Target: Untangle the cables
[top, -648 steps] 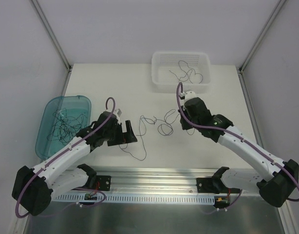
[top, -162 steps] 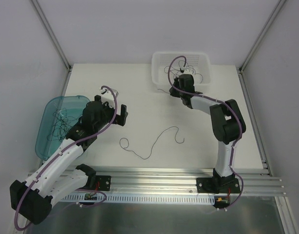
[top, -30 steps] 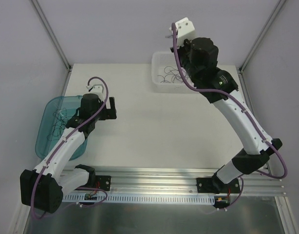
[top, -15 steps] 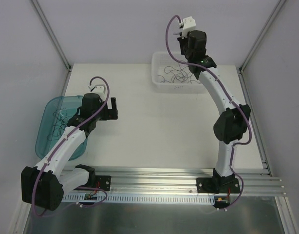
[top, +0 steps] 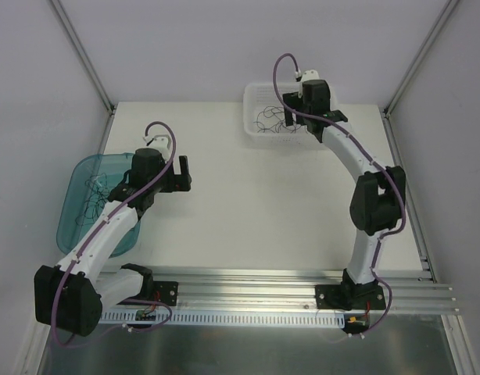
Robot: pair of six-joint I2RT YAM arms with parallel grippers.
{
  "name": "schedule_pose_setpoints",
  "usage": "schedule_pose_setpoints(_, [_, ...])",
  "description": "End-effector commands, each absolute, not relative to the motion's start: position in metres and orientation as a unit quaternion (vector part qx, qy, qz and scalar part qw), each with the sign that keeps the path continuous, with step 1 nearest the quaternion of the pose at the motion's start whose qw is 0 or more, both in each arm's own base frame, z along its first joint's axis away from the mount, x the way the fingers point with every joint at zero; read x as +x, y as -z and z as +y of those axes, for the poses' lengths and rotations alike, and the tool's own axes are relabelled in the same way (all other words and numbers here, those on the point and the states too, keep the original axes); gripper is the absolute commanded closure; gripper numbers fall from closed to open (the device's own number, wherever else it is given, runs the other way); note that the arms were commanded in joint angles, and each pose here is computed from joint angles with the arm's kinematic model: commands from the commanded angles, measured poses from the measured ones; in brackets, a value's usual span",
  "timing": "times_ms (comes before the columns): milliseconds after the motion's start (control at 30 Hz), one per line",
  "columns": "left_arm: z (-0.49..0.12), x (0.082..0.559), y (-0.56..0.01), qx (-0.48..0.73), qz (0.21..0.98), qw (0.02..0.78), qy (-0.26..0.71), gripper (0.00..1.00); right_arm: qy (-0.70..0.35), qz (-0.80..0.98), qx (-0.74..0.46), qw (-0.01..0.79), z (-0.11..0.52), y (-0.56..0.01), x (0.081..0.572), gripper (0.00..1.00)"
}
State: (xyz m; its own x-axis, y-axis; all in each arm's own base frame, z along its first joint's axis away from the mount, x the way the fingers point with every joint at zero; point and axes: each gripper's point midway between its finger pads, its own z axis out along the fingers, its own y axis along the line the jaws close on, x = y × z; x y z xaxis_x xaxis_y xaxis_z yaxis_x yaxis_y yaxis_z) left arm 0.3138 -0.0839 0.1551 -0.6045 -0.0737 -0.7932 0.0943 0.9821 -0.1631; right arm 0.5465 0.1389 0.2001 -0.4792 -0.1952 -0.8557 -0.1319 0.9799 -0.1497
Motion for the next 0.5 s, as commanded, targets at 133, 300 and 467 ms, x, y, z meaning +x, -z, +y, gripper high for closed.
schedule_pose_setpoints(133, [-0.092, 0.317, -0.186, 0.013, 0.869, 0.477, 0.126, 0.01, 0.031, 0.829, 0.006, 0.559, 0.092, -0.346, 0.450, 0.01])
schedule_pose_setpoints(300, [-0.094, 0.309, -0.203, 0.021, 0.854, 0.500, 0.143, 0.01, 0.010, 0.831, 0.048, 0.554, 0.065, -0.376, 0.364, 0.03])
schedule_pose_setpoints(467, [-0.097, 0.293, -0.226, 0.016, 0.838, 0.518, 0.169, 0.01, 0.008, 0.812, 0.071, 0.579, 0.025, -0.394, 0.262, 0.03])
